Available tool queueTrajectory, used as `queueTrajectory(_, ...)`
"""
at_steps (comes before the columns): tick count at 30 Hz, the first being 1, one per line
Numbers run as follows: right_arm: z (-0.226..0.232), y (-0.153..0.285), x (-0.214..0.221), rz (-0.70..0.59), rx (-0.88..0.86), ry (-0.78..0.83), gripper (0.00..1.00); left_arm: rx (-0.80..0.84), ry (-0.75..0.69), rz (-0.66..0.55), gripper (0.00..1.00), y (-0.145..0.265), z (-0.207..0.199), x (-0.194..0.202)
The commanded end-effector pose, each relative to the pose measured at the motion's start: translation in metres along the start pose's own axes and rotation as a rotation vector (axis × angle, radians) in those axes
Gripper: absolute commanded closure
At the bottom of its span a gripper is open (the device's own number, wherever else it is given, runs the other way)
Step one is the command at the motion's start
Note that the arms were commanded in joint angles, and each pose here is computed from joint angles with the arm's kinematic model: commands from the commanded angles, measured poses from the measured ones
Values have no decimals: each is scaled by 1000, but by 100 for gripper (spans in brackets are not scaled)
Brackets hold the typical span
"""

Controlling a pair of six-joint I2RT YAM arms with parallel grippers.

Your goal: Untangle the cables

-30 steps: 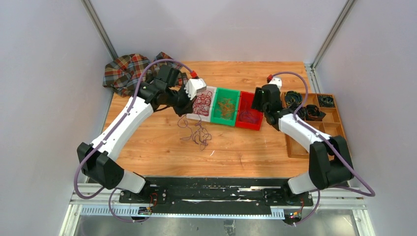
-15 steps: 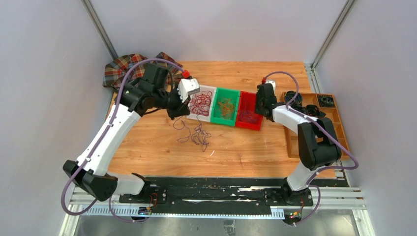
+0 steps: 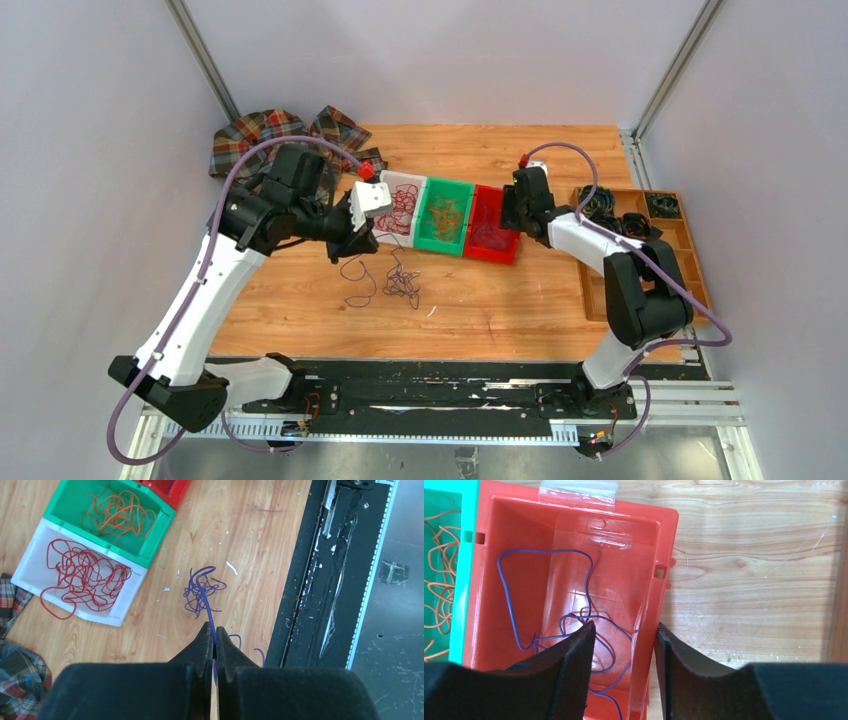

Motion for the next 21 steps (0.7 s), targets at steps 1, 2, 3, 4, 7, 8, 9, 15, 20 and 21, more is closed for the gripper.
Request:
queueTrajectory(1, 25, 24, -26, -67, -86, 0, 50, 25, -56, -38, 99, 8, -12, -5)
queueTrajectory(2, 22, 31, -31, -85, -74, 3, 47, 25, -66, -43, 100, 9, -12, -6)
queueTrajectory(3, 19, 38, -34, -103, -68, 4, 43, 24, -76, -49, 100, 9, -11, -8)
queueTrajectory(4, 19, 49, -38, -135, -82, 2, 39, 20, -86, -55, 99, 11, -10, -11)
queueTrajectory(7, 42, 86, -42, -211, -230, 21, 29, 14, -100, -73, 100, 13, -5, -19)
queueTrajectory(8, 59, 102, -39, -228, -314, 43, 29, 10, -104, -79, 100, 14, -3, -22)
queueTrajectory(9, 76, 119, -35, -250, -385, 83, 29, 4, -107, -83, 100, 15, -1, -26)
queueTrajectory(15, 167, 228, 8, -358, -946, 309, 28, -48, -134, -98, 100, 26, 12, -42)
queueTrajectory(20, 204, 266, 39, -327, -1155, 419, 28, -92, -148, -136, 100, 40, 18, -61)
queueTrajectory(21, 210, 267, 44, -308, -1181, 433, 28, -95, -149, -143, 100, 42, 18, -64)
Point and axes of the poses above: each gripper's point midway between its finger pads, its own y axis back along the fingers, its own z axis along the line the jaws close on, x = y × z, the point moved 2 cm from there along y, back along the fingers, and after that the axes turned 15 degrees about -y, right-handed, at the moved point
